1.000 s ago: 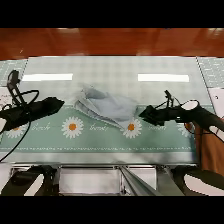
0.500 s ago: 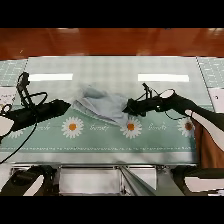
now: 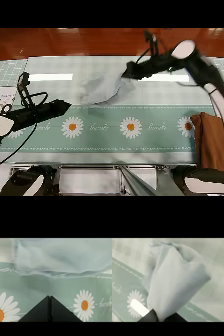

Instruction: Fold the shirts.

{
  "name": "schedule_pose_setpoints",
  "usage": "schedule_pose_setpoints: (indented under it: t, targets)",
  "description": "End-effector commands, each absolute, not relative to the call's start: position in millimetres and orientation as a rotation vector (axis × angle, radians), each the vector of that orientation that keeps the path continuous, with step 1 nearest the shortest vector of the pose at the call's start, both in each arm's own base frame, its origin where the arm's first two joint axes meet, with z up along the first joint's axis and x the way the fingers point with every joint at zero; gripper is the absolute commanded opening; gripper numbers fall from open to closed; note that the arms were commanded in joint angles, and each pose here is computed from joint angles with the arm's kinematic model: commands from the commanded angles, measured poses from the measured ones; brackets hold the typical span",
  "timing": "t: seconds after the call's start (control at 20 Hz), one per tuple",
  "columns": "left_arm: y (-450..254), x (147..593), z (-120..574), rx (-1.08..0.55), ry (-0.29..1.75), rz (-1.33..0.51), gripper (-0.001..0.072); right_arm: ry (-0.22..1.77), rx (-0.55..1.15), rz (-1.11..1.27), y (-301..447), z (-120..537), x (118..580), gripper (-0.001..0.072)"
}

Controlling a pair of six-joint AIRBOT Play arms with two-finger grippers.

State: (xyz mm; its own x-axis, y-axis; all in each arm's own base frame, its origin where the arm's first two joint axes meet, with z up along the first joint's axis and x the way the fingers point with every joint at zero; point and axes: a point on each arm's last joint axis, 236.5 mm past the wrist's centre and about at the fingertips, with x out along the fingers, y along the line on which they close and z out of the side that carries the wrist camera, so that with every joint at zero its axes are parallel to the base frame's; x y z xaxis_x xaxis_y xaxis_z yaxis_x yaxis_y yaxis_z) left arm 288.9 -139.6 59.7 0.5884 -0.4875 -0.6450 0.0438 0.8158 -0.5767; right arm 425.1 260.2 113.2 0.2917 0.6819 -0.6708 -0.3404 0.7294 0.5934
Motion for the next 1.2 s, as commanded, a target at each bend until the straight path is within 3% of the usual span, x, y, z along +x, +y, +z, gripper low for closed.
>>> schedule_pose_setpoints:
  t: [0.0, 0.2, 0.5, 0.75, 1.0, 1.15]
  targets:
    - [-140, 289, 59, -0.547, 0.897, -0.328, 0.0018, 0.935, 0.173, 0.579, 206, 206, 431, 0.0028]
    - [-140, 288, 60, -0.550, 0.898, -0.330, 0.0018, 0.791, 0.225, 0.416, 115, 280, 428, 0.0028]
    - [-140, 288, 60, -0.549, 0.900, -0.331, 0.0018, 0.733, 0.483, 0.097, -51, 307, 393, 0.0027]
    - [-138, 296, 65, -0.554, 0.858, -0.320, 0.0018, 0.772, 0.673, -0.073, -137, 295, 337, 0.0027]
    - [-116, 339, 105, -0.549, 0.592, -0.265, 0.0018, 0.873, 0.790, -0.315, -189, 264, 262, 0.0027]
    - [-107, 351, 119, -0.559, 0.508, -0.242, 0.0018, 0.962, 0.822, -0.566, -205, 223, 195, 0.0027]
